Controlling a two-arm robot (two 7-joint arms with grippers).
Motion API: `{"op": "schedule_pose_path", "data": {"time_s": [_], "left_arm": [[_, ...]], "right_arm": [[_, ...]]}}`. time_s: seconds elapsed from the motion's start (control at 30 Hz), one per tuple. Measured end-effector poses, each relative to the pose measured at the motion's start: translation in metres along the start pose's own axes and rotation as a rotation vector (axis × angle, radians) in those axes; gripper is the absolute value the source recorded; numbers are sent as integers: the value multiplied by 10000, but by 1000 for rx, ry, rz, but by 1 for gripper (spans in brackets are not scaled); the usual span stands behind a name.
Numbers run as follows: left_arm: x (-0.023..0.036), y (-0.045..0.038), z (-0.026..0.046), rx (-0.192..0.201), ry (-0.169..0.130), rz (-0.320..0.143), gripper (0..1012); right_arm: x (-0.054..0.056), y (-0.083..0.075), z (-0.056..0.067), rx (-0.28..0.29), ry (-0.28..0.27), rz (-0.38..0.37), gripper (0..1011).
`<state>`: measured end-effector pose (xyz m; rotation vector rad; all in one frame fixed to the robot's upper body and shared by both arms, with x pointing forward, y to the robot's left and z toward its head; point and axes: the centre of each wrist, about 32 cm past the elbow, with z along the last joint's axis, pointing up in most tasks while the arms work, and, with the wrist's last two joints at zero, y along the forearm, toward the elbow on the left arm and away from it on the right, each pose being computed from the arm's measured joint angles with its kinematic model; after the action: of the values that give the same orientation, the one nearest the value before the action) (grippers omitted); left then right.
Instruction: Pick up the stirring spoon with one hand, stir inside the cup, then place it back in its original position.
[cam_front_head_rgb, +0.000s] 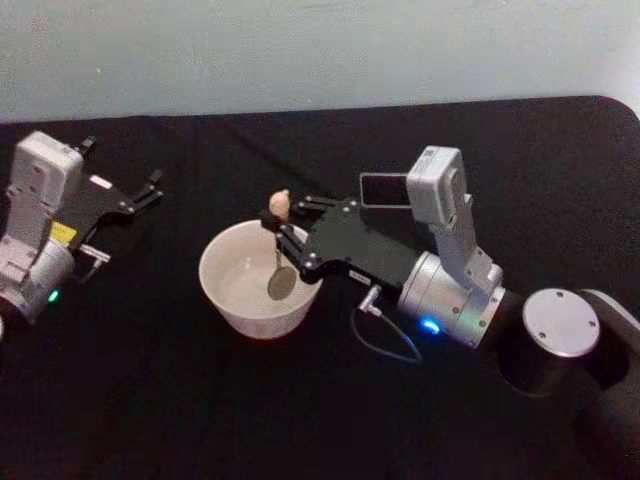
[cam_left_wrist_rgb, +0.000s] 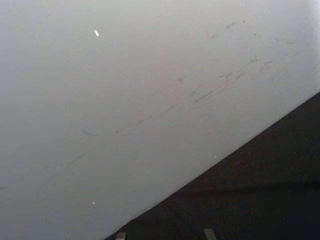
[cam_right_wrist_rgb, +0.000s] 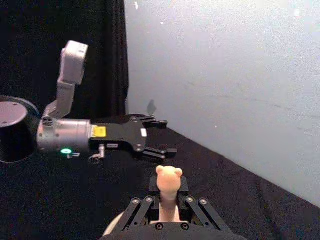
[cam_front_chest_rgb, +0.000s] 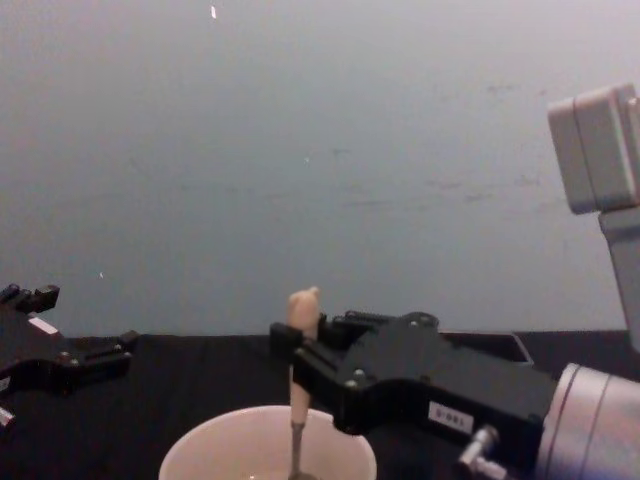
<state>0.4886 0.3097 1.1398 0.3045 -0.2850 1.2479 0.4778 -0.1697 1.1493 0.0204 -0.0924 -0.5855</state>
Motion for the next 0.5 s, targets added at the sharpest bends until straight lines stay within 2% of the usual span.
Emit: {"op": "schedule_pose_path", "data": {"time_s": [0.2,0.5], "left_arm": [[0,0,0,0,0,0,1001],[0,0,0,0,0,0,1001]], "right_arm": [[-62,19,8,5,3,25,197],[-149,132,-2,10,8,57,197]]}}
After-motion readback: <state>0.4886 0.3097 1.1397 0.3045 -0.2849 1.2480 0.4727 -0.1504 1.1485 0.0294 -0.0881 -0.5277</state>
